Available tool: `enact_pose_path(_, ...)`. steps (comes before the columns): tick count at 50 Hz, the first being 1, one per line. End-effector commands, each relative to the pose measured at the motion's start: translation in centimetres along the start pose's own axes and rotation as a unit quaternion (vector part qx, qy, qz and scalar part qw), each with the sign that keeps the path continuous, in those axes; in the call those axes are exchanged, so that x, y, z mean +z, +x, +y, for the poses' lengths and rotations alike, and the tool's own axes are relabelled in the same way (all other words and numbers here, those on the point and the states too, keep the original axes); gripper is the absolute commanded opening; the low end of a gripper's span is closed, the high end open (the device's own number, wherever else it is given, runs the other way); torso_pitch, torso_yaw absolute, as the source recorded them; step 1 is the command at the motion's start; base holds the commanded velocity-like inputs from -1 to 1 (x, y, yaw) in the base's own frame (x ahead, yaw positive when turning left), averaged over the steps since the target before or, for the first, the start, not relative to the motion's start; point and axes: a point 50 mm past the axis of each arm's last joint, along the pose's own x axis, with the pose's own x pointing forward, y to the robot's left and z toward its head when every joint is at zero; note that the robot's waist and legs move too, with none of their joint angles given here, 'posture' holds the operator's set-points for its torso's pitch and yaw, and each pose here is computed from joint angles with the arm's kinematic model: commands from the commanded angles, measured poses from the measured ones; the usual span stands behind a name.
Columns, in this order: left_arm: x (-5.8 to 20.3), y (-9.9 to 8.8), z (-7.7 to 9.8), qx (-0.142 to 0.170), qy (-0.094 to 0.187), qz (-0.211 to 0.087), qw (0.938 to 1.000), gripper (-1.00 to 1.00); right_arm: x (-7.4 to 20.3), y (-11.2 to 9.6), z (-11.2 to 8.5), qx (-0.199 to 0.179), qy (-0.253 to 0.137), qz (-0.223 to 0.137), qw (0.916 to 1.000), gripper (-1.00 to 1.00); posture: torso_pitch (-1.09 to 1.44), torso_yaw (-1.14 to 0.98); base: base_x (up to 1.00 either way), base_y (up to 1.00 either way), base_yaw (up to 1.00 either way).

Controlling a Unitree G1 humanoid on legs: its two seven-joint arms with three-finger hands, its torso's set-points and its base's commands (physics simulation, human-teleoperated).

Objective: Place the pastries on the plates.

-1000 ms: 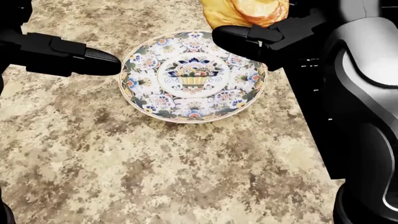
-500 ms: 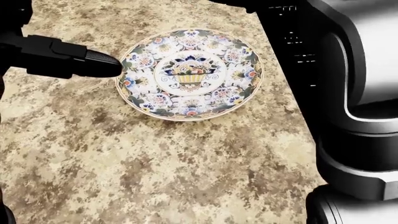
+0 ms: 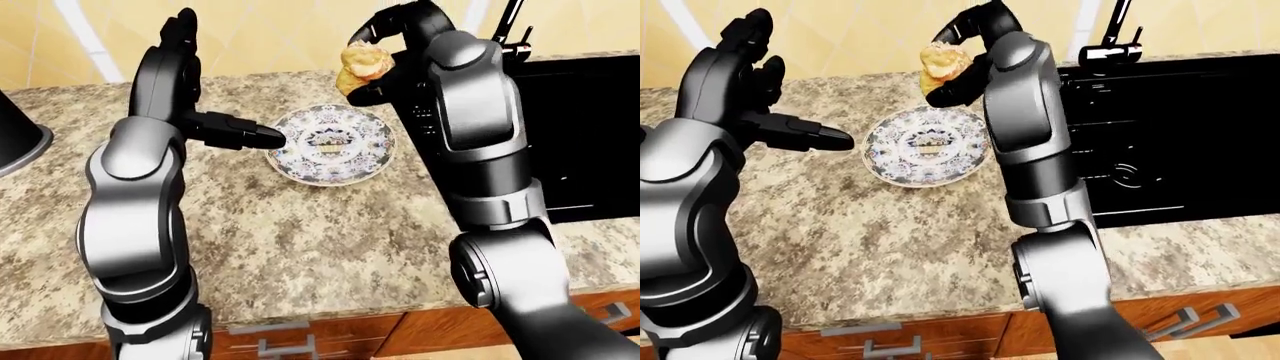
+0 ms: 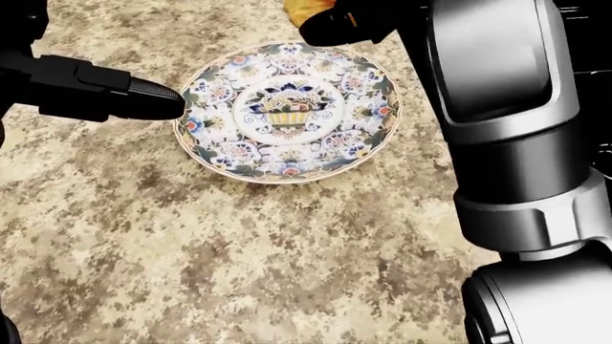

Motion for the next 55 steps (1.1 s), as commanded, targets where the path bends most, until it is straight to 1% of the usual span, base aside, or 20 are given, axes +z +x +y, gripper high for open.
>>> enact_pose_path(1, 1.2, -0.3, 0.3, 0.011, 0.003, -0.036, 0.9993, 1.00, 2.1, -0.7, -0.7, -0.017, -0.015, -0.050, 0.9985, -1.00, 0.00, 0.00, 0.00, 0.00, 0.00)
enact_pose_path(8, 1.1, -0.4, 0.4, 0.012, 0.002, -0.036, 0.9993, 1.00, 1.8, 0.3, 0.8, -0.002, -0.013, -0.046, 0.9989, -1.00, 0.00, 0.00, 0.00, 0.00, 0.00)
enact_pose_path(13, 1.1, -0.5, 0.5, 0.013, 0.002, -0.035, 0.9993, 1.00, 1.2, 0.9, 2.1, 0.016, -0.022, -0.040, 0.9988, -1.00, 0.00, 0.00, 0.00, 0.00, 0.00)
enact_pose_path(18, 1.1, -0.4, 0.3, 0.012, 0.001, -0.036, 0.9993, 1.00, 1.1, 1.3, 2.7, 0.022, -0.030, -0.036, 0.9986, -1.00, 0.00, 0.00, 0.00, 0.00, 0.00)
enact_pose_path(21, 1.1, -0.4, 0.3, 0.012, 0.001, -0.035, 0.9993, 1.00, 0.5, 1.6, 3.2, 0.029, -0.036, -0.029, 0.9985, -1.00, 0.00, 0.00, 0.00, 0.00, 0.00)
enact_pose_path(37, 1.2, -0.4, 0.6, 0.014, 0.000, -0.036, 0.9992, 1.00, -1.5, 2.2, 4.6, 0.040, -0.044, -0.005, 0.9982, -1.00, 0.00, 0.00, 0.00, 0.00, 0.00)
enact_pose_path(38, 1.2, -0.5, 0.6, 0.013, 0.001, -0.036, 0.9993, 1.00, -1.6, 2.1, 4.8, 0.044, -0.037, -0.002, 0.9983, -1.00, 0.00, 0.00, 0.00, 0.00, 0.00)
enact_pose_path(44, 1.1, -0.5, 0.7, 0.014, 0.000, -0.037, 0.9992, 1.00, -2.1, 2.1, 5.2, 0.046, -0.039, 0.005, 0.9982, -1.00, 0.00, 0.00, 0.00, 0.00, 0.00)
enact_pose_path(46, 1.1, -0.6, 0.7, 0.014, 0.000, -0.037, 0.9992, 1.00, -2.0, 2.2, 5.2, 0.047, -0.037, 0.006, 0.9982, -0.87, 0.00, 0.00, 0.00, 0.00, 0.00)
enact_pose_path(47, 1.1, -0.6, 0.7, 0.014, 0.001, -0.036, 0.9992, 1.00, -2.1, 2.2, 5.3, 0.048, -0.038, 0.005, 0.9981, -0.76, 0.00, 0.00, 0.00, 0.00, 0.00)
enact_pose_path(48, 1.1, -0.6, 0.7, 0.013, 0.000, -0.037, 0.9992, 1.00, -2.3, 2.2, 5.4, 0.048, -0.039, 0.007, 0.9981, -0.76, 0.00, 0.00, 0.00, 0.00, 0.00)
enact_pose_path(50, 1.0, -0.6, 0.7, 0.014, 0.000, -0.036, 0.9992, 1.00, -2.3, 2.1, 5.5, 0.051, -0.038, 0.008, 0.9979, -0.65, 0.00, 0.00, 0.00, 0.00, 0.00)
enact_pose_path(51, 1.0, -0.6, 0.7, 0.014, 0.001, -0.036, 0.9993, 1.00, -2.3, 2.1, 5.6, 0.052, -0.039, 0.007, 0.9979, -0.54, 0.00, 0.00, 0.00, 0.00, 0.00)
enact_pose_path(52, 1.0, -0.6, 0.7, 0.014, 0.001, -0.036, 0.9993, 1.00, -2.3, 2.2, 5.6, 0.051, -0.040, 0.007, 0.9979, -0.52, 0.00, 0.00, 0.00, 0.00, 0.00)
enact_pose_path(53, 1.0, -0.6, 0.7, 0.014, 0.001, -0.036, 0.9993, 1.00, -2.4, 2.2, 5.6, 0.052, -0.040, 0.007, 0.9978, -0.46, 0.00, 0.00, 0.00, 0.00, 0.00)
enact_pose_path(54, 0.9, -0.6, 0.7, 0.014, 0.000, -0.036, 0.9993, 1.00, -2.5, 2.2, 5.7, 0.052, -0.040, 0.008, 0.9978, -0.46, 0.00, 0.00, 0.00, 0.00, 0.00)
enact_pose_path(55, 0.9, -0.6, 0.7, 0.014, 0.001, -0.034, 0.9993, 1.00, -2.4, 2.1, 5.7, 0.052, -0.038, 0.008, 0.9979, -0.40, 0.00, 0.00, 0.00, 0.00, 0.00)
